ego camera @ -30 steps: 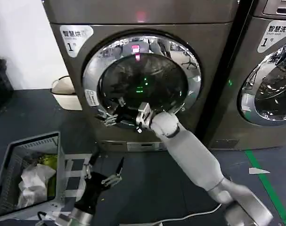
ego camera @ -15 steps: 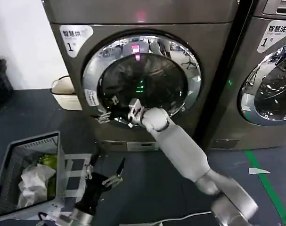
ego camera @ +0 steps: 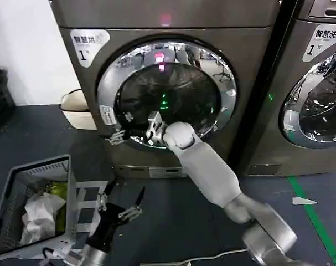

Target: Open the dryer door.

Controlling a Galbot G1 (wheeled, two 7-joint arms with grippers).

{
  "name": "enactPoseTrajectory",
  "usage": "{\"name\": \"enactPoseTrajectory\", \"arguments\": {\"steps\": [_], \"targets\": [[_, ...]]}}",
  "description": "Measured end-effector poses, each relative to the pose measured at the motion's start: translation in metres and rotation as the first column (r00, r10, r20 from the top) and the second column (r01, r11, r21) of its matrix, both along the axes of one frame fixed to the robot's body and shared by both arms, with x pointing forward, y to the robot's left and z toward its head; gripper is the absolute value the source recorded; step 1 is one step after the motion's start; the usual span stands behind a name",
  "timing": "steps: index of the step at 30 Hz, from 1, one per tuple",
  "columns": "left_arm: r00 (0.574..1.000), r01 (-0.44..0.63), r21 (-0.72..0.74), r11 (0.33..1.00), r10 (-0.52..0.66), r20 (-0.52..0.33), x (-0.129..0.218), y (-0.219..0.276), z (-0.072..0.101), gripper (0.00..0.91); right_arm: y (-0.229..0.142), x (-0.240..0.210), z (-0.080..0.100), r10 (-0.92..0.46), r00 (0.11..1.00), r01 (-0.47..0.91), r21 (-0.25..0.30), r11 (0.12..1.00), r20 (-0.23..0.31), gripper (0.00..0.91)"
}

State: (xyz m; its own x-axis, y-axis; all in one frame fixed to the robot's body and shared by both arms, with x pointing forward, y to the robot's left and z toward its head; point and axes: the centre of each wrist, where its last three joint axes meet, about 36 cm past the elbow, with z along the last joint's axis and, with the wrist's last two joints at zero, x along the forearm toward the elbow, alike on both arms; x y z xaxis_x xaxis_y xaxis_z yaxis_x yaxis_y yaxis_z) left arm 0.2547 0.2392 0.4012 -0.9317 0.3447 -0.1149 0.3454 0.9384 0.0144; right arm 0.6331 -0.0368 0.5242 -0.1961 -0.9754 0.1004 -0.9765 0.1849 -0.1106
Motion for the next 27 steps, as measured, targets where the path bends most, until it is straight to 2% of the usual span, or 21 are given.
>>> {"name": "enactPoseTrajectory", "arguments": {"steps": [4, 7, 12, 19, 23, 27], "targets": [[1.000, -0.025, -0.019, 1.000, 0.025, -0.010, 0.004, 0.012, 0.004, 0.907, -0.012, -0.008, -0.002, 0.101, 0.994, -0.101, -0.004, 0.995, -0.041, 0.907], [0.999, -0.048, -0.034, 0.998, 0.048, -0.006, 0.009, 0.024, 0.005, 0.907, -0.019, -0.014, -0.003, 0.151, 0.987, -0.152, -0.017, 0.988, -0.045, 0.907], [0.992, -0.123, -0.025, 0.992, 0.122, -0.038, 0.015, 0.048, 0.008, 0.907, -0.034, -0.025, -0.002, 0.228, 0.974, -0.228, -0.040, 0.973, 0.000, 0.907], [0.977, -0.193, 0.015, 0.981, 0.194, -0.085, 0.025, 0.085, 0.023, 0.907, -0.052, -0.043, -0.003, 0.296, 0.955, -0.295, -0.042, 0.954, 0.014, 0.907], [0.969, -0.237, 0.034, 0.971, 0.239, -0.062, 0.031, 0.106, 0.029, 0.907, -0.063, -0.053, 0.000, 0.343, 0.939, -0.341, -0.046, 0.939, 0.021, 0.907], [0.975, -0.223, 0.058, 0.973, 0.224, -0.002, 0.038, 0.122, 0.034, 0.907, -0.079, -0.060, 0.001, 0.374, 0.927, -0.373, -0.026, 0.927, 0.022, 0.907]]}}
